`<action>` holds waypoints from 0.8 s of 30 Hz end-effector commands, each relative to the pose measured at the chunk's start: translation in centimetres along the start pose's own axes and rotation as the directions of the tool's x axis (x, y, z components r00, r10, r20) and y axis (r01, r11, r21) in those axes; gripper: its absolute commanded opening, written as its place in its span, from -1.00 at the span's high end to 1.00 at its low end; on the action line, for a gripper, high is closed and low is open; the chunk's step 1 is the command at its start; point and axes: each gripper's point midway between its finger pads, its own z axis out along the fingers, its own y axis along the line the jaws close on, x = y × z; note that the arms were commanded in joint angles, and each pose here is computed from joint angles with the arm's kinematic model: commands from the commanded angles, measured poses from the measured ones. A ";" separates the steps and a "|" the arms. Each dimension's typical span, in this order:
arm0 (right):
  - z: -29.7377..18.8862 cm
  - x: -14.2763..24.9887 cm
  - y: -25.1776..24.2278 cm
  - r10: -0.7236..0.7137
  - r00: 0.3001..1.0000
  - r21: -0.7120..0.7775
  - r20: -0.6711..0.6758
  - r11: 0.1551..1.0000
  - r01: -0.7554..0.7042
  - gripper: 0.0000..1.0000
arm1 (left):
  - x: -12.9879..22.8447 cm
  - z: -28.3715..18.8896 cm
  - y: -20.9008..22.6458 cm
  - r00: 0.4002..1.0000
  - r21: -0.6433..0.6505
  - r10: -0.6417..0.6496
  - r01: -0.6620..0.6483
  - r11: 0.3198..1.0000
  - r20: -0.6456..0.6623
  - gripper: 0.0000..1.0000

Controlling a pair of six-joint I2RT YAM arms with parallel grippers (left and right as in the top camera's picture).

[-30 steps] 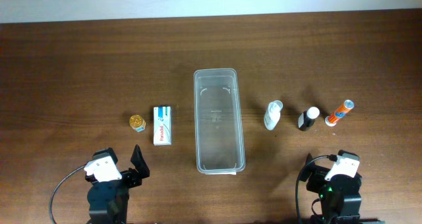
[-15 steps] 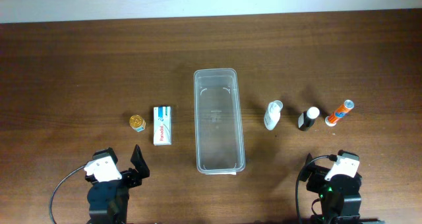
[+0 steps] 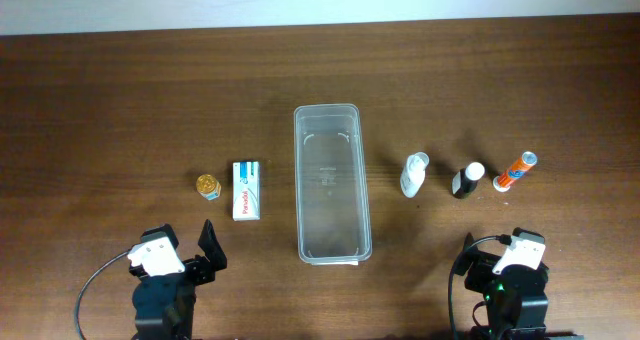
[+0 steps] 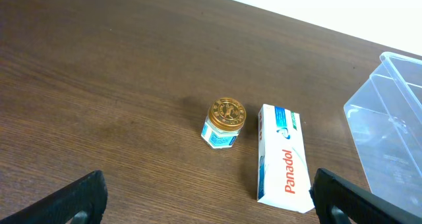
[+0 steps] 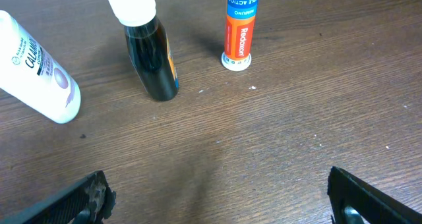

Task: Pack container

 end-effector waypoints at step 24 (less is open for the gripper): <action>-5.9 -10.3 8.9 0.101 0.935 -0.495 0.341 0.864 0.087 -0.97 | 0.0 0.0 0.0 1.000 0.004 0.000 0.000 1.000 0.003 -0.99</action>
